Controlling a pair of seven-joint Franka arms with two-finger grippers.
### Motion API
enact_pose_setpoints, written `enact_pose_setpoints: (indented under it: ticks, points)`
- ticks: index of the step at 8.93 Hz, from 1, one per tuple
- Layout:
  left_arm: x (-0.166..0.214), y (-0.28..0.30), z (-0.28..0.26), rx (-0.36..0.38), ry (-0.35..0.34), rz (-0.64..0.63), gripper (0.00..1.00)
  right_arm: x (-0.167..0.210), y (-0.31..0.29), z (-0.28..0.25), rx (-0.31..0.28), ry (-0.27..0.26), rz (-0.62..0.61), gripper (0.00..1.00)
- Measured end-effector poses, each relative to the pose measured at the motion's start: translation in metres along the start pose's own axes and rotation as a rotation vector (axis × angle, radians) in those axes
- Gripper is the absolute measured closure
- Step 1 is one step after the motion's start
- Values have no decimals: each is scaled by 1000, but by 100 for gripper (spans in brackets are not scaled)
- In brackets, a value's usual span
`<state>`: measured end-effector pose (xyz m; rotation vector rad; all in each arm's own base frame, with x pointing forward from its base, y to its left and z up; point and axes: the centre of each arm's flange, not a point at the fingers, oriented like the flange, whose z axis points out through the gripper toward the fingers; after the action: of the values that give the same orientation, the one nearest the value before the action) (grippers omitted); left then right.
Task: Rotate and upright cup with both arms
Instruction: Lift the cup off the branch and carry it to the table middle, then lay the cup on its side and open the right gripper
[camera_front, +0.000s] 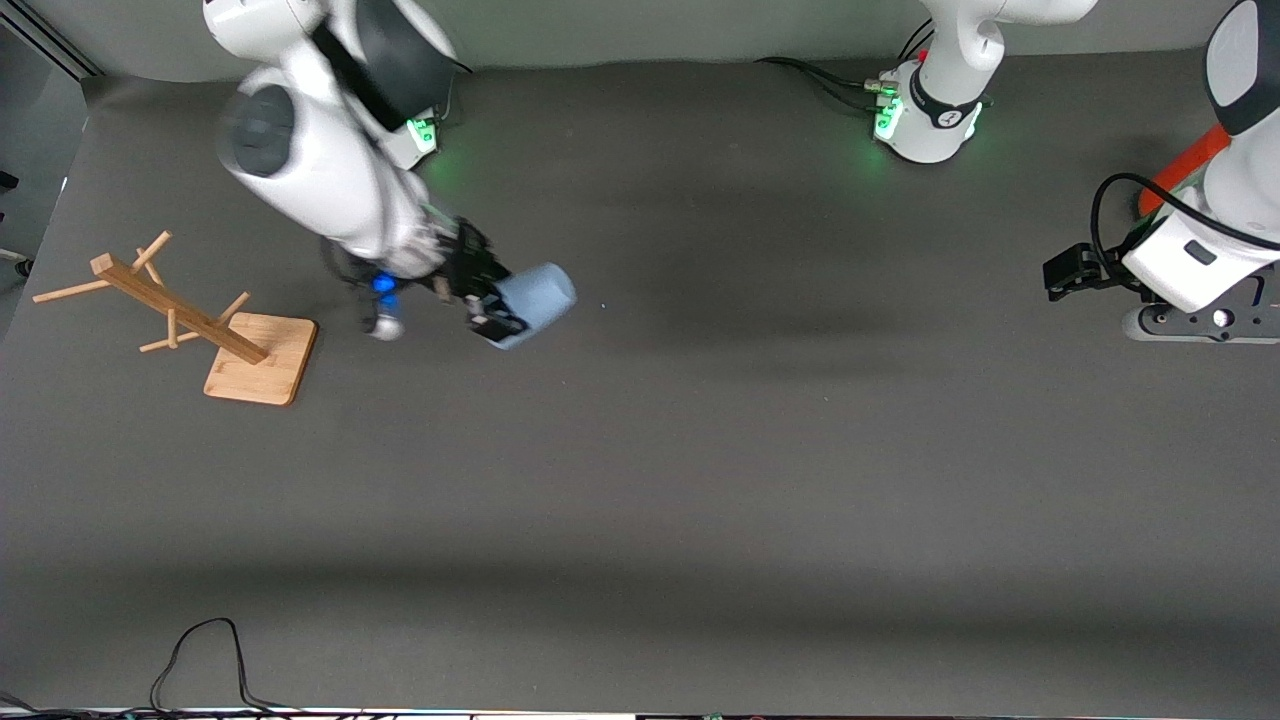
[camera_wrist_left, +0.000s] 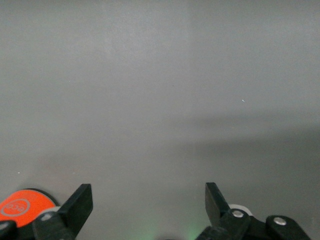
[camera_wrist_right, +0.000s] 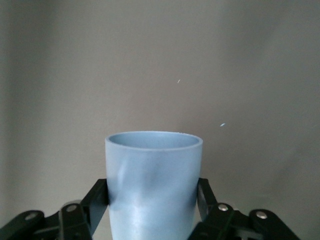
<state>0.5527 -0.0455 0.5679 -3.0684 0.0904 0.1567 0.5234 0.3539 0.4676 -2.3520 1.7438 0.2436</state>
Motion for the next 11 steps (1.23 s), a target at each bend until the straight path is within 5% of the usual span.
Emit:
enact_pose_setpoints:
  ticks: [6, 8, 9, 11]
  points:
    - [0, 5, -1, -1, 2, 8, 0, -89, 35, 226, -33, 269, 91, 23]
    - [0, 6, -1, -1, 3, 11, 0, -88, 36, 254, -48, 279, 101, 21]
    - [0, 7, -1, -1, 3, 11, 0, -90, 34, 252, -37, 282, 94, 6]
    - [1, 11, 0, 0, 1, 18, 0, -93, 24, 230, -3, 291, 75, 0]
